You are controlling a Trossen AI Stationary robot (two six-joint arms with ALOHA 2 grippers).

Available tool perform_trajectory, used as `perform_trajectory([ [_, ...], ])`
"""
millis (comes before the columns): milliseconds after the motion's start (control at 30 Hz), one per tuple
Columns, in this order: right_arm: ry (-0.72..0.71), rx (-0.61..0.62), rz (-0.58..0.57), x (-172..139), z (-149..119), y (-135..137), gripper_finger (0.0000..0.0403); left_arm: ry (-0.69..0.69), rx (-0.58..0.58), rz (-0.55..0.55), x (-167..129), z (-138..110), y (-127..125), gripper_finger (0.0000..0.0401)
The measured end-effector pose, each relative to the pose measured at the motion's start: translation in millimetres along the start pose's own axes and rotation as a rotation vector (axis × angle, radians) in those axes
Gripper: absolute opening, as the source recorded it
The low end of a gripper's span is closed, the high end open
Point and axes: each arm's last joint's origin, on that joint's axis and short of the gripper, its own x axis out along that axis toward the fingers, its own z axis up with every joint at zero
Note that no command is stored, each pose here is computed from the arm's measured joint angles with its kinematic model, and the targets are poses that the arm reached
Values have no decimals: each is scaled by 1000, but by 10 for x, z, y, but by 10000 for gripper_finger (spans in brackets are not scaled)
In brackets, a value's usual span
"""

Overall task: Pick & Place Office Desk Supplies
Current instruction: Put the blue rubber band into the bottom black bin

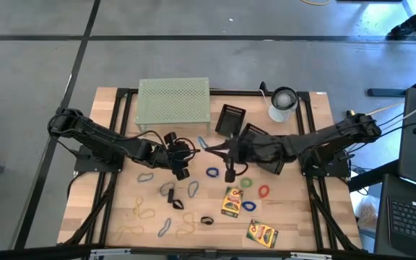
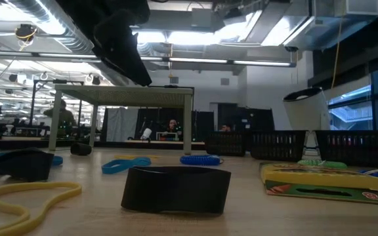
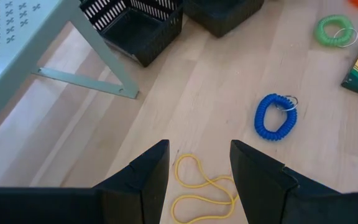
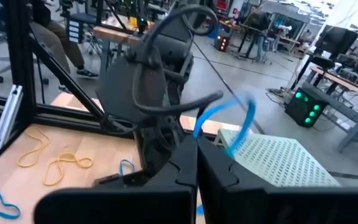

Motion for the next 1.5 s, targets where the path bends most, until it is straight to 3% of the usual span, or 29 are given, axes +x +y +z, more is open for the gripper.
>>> perform_trajectory([
  [200,23,-14,4,-37,-33,95,0,-4,-3,-1,0,4,-2,164],
  [433,277,-84,-195,-114,-264,121,3,-3,-6,-2,0,4,-2,164],
  [633,510,33,-230,-332,-451,27,8,-8,-9,-4,0,8,-4,164],
  [833,770,229,-263,-697,-582,-113,5,-21,-19,-10,-1,24,-10,164],
  [1000,982,339,-358,-906,-719,-152,5,-21,-19,-10,0,23,-10,164],
  [1300,1233,432,-371,-1033,-1169,-91,5,-21,-25,-10,0,23,-10,164],
  [1500,1310,478,-440,-1107,-1455,-79,5,-21,-25,-10,0,23,-10,164],
])
